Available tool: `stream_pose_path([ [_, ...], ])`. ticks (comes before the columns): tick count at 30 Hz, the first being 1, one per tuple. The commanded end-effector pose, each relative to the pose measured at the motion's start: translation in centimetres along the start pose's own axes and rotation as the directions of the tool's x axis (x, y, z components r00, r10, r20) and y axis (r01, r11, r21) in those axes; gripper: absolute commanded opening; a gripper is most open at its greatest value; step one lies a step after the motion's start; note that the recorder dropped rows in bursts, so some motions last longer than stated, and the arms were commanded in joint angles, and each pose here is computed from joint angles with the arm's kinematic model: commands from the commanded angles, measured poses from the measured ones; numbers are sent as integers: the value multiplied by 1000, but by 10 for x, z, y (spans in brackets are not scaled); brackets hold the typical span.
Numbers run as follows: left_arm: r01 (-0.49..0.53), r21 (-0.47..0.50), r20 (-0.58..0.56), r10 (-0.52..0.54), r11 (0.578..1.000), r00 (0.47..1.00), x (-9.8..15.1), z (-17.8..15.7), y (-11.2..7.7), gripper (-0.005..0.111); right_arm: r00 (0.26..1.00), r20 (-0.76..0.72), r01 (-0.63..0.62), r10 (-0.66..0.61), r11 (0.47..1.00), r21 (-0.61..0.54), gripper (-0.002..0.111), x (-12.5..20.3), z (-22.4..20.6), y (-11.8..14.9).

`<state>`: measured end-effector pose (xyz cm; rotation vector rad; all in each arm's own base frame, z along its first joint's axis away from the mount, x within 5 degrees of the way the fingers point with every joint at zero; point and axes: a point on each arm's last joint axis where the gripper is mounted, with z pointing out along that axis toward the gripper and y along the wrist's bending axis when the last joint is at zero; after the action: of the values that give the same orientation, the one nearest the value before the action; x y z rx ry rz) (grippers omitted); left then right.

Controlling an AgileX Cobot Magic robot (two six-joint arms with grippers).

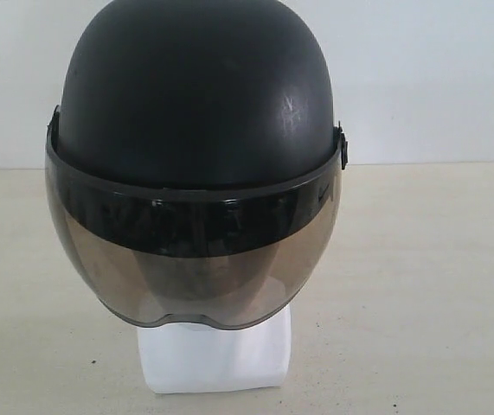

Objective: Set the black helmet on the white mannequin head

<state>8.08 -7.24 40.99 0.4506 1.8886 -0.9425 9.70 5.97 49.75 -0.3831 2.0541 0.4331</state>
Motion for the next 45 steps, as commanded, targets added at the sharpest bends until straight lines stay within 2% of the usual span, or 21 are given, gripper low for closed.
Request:
stream_pose_path([
  [1,-24,72,-4,24,997,1000,8,-7,-14,5,1000,9,7,-7,1000,4,0,0,-3,-1],
  [19,-30,71,6,30,997,1000,8,-9,-15,5,1000,9,7,-7,1000,4,0,0,-3,-1],
  [21,-107,47,2,107,993,994,8,-10,-14,5,1000,9,7,-7,1000,4,0,0,-3,-1],
  [23,-207,-20,-48,205,978,977,9,-13,-11,5,1000,9,7,-7,1000,4,0,0,-3,-1],
  [25,-279,-109,-92,270,954,958,9,-20,-8,5,1000,9,7,-7,1000,4,0,0,-3,-1],
  [27,-322,-240,-128,299,916,946,8,-32,-4,5,1000,9,7,-7,1000,4,0,0,-3,-1],
  [30,-306,-460,-128,278,834,952,4,-58,-1,5,1000,9,7,-7,1000,4,0,0,-3,-1],
  [31,-282,-551,-112,266,786,958,4,-70,0,5,1000,9,7,-7,1000,4,0,0,-3,-1],
  [33,-247,-658,-82,258,712,963,7,-88,0,5,1000,9,7,-7,1000,4,0,0,-3,-1],
  [34,-214,-726,-61,249,654,967,10,-99,2,5,1000,9,7,-7,1000,4,0,0,-3,-1],
  [37,-97,-846,43,249,525,968,17,-128,1,5,1000,9,7,-7,1000,4,0,0,-3,-1],
  [38,-38,-868,99,247,496,964,18,-136,0,5,1000,9,7,-7,1000,4,0,0,-3,-1],
  [40,80,-873,222,246,480,944,23,-148,-5,5,1000,9,7,-7,1000,4,0,0,-3,-1],
  [41,111,-865,256,240,489,936,25,-151,-6,5,1000,9,7,-7,1000,4,0,0,-3,-1],
  [43,138,-842,311,261,521,914,31,-150,-6,5,1000,9,7,-7,1000,4,0,0,-3,-1],
  [45,123,-812,348,305,570,887,37,-142,-3,5,1000,9,7,-7,1000,4,0,0,-3,-1],
])
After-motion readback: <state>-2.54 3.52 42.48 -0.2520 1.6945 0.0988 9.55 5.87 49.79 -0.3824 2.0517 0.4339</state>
